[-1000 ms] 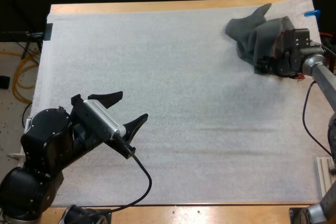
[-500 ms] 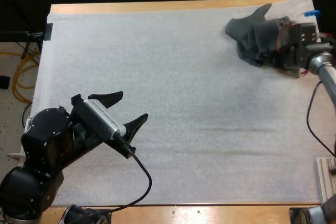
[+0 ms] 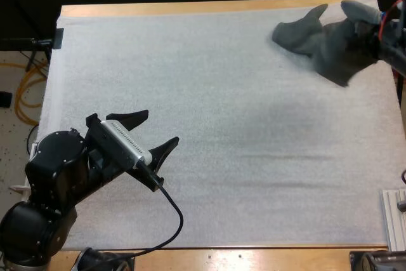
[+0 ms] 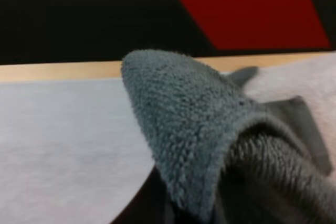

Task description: Pick towel from pile fold and stack

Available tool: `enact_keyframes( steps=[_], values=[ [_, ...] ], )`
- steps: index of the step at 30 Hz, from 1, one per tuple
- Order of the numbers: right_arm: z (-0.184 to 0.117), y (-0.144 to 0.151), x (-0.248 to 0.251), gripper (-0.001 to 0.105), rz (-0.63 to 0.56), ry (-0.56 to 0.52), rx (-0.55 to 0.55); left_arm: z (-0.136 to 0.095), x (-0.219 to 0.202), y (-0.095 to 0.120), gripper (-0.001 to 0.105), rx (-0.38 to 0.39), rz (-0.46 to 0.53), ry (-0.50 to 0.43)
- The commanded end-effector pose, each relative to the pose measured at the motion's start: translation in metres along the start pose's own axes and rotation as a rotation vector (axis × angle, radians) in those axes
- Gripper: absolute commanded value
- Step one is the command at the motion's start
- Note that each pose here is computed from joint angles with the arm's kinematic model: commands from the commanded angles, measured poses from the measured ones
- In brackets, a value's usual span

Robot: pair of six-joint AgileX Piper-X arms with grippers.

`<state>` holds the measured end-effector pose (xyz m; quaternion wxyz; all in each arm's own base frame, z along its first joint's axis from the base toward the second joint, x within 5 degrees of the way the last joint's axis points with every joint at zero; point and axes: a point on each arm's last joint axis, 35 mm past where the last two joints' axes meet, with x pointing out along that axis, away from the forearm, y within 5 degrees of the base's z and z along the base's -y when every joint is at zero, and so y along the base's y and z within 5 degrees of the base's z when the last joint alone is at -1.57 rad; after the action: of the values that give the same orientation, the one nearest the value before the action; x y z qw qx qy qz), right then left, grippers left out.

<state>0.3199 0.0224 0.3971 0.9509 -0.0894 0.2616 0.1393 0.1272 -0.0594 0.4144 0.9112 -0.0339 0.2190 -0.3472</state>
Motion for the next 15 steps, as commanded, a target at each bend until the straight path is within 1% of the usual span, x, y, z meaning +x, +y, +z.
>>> enact_keyframes(
  steps=[1,5,7,9,11,14,15],
  values=[
    [0.003,0.004,-0.015,0.001,0.050,-0.008,-0.007,0.001,-0.002,-0.002,0.068,-0.005,-0.010,-0.009],
    [-0.004,0.012,-0.032,0.001,0.145,0.042,0.036,-0.004,-0.003,-0.002,0.068,-0.022,-0.008,0.032],
    [-0.012,0.016,-0.035,0.001,0.181,0.116,0.062,-0.007,-0.003,-0.002,0.068,-0.034,-0.006,0.059],
    [-0.021,0.021,-0.031,0.001,0.199,0.165,0.068,-0.009,-0.004,-0.002,0.068,-0.041,-0.014,0.075],
    [-0.029,0.028,-0.024,0.001,0.221,0.191,0.066,-0.010,-0.004,-0.003,0.068,-0.044,-0.025,0.083],
    [-0.047,0.048,-0.008,0.001,0.257,0.230,0.094,-0.010,-0.004,-0.003,0.068,-0.045,-0.028,0.084],
    [-0.054,0.059,-0.001,0.001,0.274,0.240,0.104,-0.010,-0.004,-0.003,0.068,-0.045,-0.028,0.084]
  ],
)
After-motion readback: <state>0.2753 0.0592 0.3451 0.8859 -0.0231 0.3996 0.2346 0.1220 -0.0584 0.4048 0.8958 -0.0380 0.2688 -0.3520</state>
